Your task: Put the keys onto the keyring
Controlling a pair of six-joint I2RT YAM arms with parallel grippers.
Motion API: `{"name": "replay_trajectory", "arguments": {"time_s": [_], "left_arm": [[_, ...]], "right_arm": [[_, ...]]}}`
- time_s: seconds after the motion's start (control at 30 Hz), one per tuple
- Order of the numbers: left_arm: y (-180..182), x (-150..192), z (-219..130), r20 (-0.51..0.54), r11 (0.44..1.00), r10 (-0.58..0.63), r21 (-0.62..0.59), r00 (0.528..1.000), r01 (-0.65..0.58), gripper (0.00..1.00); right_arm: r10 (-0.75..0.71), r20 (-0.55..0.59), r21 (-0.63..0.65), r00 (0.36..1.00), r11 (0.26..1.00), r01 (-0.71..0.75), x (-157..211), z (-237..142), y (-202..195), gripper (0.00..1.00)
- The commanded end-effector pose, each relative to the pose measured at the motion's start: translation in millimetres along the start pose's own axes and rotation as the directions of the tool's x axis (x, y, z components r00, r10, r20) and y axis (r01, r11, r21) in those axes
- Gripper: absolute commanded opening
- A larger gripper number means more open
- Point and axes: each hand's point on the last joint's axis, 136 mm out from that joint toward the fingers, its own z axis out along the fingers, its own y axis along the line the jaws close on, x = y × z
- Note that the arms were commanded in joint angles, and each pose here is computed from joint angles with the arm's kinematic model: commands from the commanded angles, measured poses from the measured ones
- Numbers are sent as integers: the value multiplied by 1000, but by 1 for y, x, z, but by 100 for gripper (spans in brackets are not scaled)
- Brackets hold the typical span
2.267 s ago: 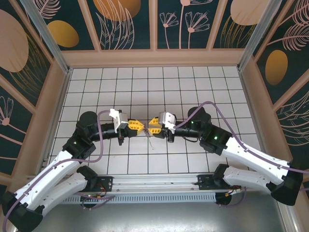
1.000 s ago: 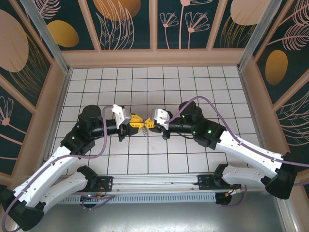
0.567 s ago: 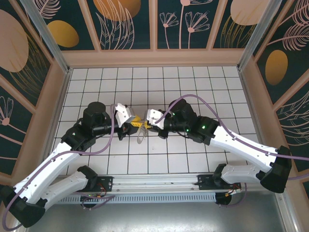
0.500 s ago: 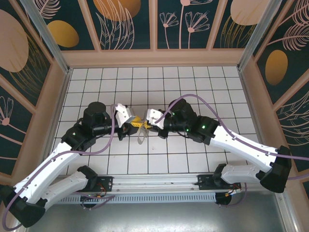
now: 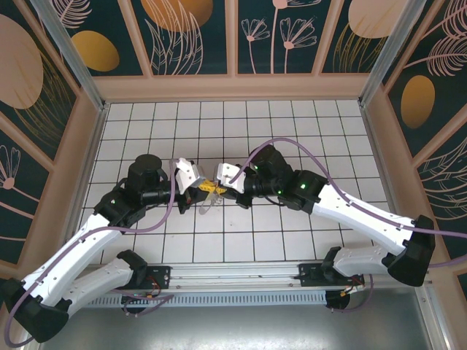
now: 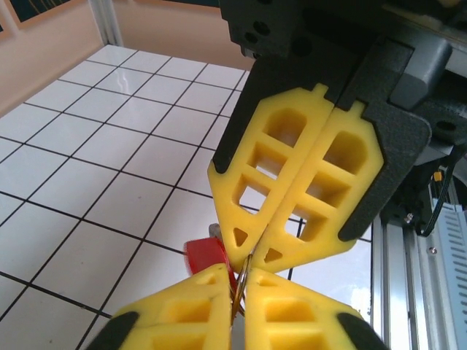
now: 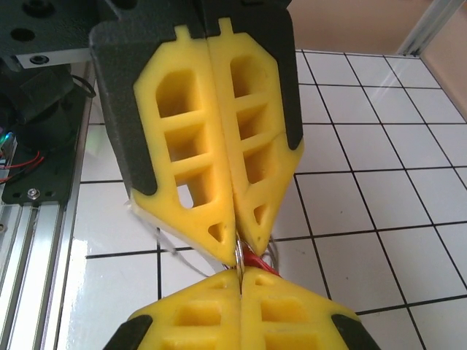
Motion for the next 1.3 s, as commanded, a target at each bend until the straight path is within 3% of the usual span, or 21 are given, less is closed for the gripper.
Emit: {"name": "replay_trajectory", "arguments": {"time_s": [0.0,0.17,0.33,0.63,0.9,1.1,1.17,1.27], "left_arm": [[-7,-3,-1,25,999,19,33,1000,-20,0],[-11,-6,-3,46,999,23,46,999,-25,0],[-19,-22,-10,135,997,29,69,990,-38,0],[-29,-47,-16,295,991,7,126,955,-46,0],[-32,-51,-19,298,990,6,134,955,-48,0],[-32,-51,-20,290,990,3,132,957,-43,0],[-31,-51,-20,286,991,6,128,958,-44,0],[-31,-49,-19,272,991,8,126,962,-44,0]], "right_arm": [[-39,56,-21,998,999,41,-23,-2,3,0],[-45,94,-32,995,998,48,-31,-7,5,0],[-37,113,-15,993,999,39,-28,-15,5,0],[-44,156,-30,987,998,50,-18,-19,16,15],[-50,133,-12,990,999,52,-3,-14,14,14],[-64,126,22,990,998,61,4,-17,12,0],[-66,126,32,990,998,62,4,-18,11,0],[-78,136,47,988,996,73,3,-22,13,8]]}}
